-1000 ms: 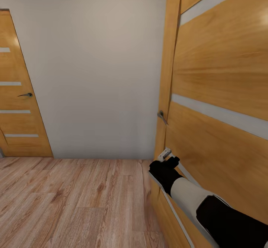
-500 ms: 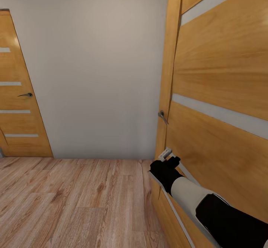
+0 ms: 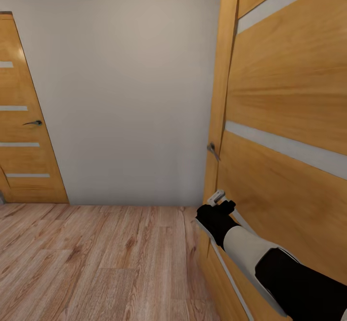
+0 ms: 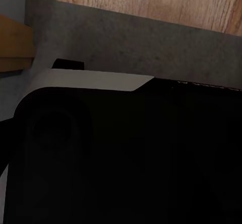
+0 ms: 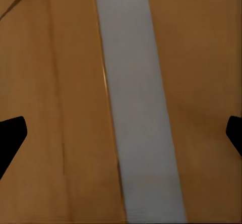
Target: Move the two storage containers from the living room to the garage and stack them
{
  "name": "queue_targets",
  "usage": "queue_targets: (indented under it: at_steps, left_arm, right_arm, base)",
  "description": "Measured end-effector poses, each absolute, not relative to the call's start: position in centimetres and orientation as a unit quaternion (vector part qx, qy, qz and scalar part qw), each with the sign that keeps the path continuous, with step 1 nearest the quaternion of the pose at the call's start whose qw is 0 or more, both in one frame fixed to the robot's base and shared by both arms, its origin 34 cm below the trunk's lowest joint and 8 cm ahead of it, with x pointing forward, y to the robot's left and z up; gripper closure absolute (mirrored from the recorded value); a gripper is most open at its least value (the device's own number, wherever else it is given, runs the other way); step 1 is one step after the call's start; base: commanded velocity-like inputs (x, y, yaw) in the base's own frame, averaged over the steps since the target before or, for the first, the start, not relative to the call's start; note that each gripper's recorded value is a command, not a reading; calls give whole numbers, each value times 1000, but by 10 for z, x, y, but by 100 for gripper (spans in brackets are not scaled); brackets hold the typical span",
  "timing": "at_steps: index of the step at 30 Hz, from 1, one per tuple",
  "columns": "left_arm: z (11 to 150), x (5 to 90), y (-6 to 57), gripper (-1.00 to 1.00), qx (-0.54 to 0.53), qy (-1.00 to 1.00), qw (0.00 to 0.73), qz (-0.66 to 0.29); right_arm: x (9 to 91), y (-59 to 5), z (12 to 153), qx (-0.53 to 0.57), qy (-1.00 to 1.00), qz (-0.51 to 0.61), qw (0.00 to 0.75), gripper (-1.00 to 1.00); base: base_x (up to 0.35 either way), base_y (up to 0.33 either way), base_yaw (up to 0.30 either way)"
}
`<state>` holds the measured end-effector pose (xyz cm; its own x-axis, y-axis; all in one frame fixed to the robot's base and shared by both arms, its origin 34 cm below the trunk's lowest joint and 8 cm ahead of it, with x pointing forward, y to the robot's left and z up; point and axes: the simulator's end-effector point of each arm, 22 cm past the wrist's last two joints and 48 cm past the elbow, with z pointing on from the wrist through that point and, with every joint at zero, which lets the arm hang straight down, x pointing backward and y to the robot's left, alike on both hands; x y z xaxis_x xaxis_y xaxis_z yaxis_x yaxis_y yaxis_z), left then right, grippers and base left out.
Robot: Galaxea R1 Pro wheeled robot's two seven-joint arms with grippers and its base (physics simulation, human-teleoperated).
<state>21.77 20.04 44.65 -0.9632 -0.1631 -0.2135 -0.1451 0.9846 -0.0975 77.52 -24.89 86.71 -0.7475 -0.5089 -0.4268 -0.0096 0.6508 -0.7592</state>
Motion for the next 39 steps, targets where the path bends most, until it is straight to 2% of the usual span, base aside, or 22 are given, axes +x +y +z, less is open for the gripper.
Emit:
queue_targets:
  at_steps: [29, 39]
  left_arm:
    - [447, 218, 200, -100, -78, 990, 111, -40]
    - [447, 218, 200, -100, -78, 990, 111, -40]
  right_arm:
    - [773, -357, 876, -107, 842, -439, 295, -100]
    - [770, -374, 878, -103, 839, -449, 288, -100]
  base:
    - [0, 0, 0]
    - [0, 0, 0]
